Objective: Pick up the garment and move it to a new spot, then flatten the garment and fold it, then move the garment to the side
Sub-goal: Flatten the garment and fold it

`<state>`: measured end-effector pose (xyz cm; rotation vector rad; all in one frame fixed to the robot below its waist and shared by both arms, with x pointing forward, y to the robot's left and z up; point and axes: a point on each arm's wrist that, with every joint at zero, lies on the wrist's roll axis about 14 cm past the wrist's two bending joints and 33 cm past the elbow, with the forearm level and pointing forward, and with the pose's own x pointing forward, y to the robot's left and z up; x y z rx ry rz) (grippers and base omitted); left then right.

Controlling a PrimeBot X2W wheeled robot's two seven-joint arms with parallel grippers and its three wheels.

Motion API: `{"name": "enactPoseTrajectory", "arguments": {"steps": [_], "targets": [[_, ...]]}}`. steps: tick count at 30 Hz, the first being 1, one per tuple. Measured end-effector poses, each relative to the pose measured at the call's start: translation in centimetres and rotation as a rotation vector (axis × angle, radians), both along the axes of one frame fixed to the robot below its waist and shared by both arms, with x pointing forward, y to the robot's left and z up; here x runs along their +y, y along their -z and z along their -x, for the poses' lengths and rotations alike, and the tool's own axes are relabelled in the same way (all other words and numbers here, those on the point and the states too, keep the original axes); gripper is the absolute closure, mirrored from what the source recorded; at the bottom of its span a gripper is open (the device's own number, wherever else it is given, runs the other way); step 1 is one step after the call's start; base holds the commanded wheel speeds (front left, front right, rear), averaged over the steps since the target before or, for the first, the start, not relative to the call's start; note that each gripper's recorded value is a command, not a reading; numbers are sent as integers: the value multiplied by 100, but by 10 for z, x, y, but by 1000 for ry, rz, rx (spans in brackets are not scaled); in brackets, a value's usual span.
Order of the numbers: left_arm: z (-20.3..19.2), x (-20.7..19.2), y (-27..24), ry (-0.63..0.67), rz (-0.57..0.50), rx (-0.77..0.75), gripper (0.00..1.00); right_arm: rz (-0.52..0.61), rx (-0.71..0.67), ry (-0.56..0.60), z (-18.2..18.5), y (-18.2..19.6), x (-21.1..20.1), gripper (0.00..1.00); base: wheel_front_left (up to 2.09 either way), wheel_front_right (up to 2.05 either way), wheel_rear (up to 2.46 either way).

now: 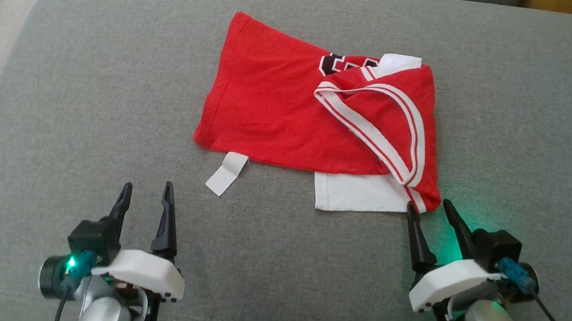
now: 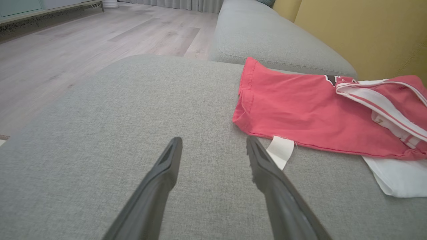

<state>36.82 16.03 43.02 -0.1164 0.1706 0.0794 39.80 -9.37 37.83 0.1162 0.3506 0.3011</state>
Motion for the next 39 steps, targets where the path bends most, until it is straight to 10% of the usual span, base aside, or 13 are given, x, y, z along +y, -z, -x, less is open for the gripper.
{"name": "enactPoseTrajectory", "arguments": {"steps": [9,12,20,33,34,37,39], "targets": [[0,5,3,-15,3,9,0,-8,58,11,2,16,0,5,0,0,0],[-1,5,3,-17,2,10,0,-29,47,15,-6,11,2,100,0,0,0],[1,3,-1,-11,10,0,0,46,-64,42,-32,-18,-23,100,0,0,0],[18,-6,-12,14,23,-29,0,370,-647,-121,-125,-217,-21,100,0,0,0],[19,-4,-13,10,23,-32,0,374,-634,-144,-122,-212,-13,96,0,0,0],[28,-2,-9,4,28,-22,0,364,-561,-185,-111,-182,1,0,0,0,0],[34,-1,-6,-2,29,-10,0,347,-488,-186,-98,-154,0,0,0,0,0]]}}
